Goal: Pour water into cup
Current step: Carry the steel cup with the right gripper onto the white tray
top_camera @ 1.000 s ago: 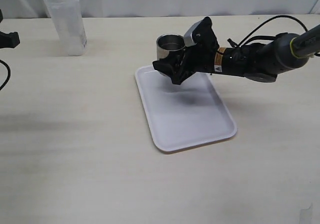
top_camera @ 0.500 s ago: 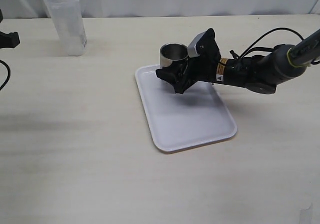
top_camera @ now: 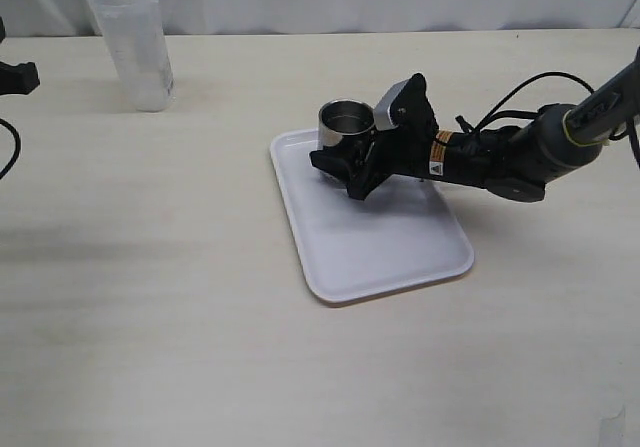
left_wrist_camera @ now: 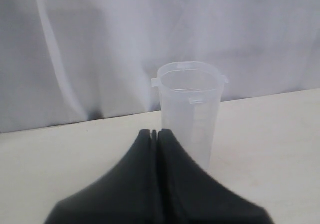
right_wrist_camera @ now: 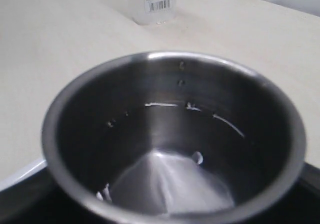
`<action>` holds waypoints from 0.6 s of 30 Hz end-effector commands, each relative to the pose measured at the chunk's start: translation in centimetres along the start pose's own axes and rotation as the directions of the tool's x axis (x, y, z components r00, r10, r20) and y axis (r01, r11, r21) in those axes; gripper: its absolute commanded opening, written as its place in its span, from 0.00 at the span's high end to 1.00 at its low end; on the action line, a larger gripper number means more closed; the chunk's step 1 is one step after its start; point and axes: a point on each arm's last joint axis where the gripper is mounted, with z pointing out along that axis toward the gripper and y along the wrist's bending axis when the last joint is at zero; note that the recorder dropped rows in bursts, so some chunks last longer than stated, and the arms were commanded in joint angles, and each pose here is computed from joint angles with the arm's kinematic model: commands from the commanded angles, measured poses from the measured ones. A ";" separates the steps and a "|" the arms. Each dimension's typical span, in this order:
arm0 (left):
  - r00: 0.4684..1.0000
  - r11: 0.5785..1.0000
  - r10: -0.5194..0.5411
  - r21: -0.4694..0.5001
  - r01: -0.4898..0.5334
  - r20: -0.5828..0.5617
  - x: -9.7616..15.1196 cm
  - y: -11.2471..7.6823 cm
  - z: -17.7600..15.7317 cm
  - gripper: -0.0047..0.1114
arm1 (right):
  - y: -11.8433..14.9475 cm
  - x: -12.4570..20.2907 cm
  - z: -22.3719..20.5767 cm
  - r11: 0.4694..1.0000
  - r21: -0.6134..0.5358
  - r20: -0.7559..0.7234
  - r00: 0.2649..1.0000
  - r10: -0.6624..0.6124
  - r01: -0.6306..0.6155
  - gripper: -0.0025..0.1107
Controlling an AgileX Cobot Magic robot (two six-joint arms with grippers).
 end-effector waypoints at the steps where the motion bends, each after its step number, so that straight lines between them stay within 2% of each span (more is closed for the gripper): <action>1: 1.000 1.000 -0.006 0.004 0.006 0.020 -0.2 -0.1 -0.2 0.96 | 0.0 -0.3 0.0 1.000 0.002 0.049 0.999 0.003 -0.003 0.94; 13: 1.000 1.000 -0.006 0.003 0.006 0.018 -0.1 -0.1 -0.2 0.96 | -0.1 -0.1 0.0 1.000 0.011 0.029 1.000 0.004 -0.005 0.92; 15: 1.000 1.000 -0.006 0.003 0.006 0.018 -0.1 -0.1 -0.2 0.96 | -0.1 0.1 0.0 1.000 0.020 0.009 1.000 0.005 -0.005 0.82; 18: 1.000 1.000 -0.006 0.003 0.006 0.018 -0.1 -0.1 -0.2 0.96 | -0.2 0.2 0.0 1.000 0.024 0.000 1.000 0.005 -0.005 0.57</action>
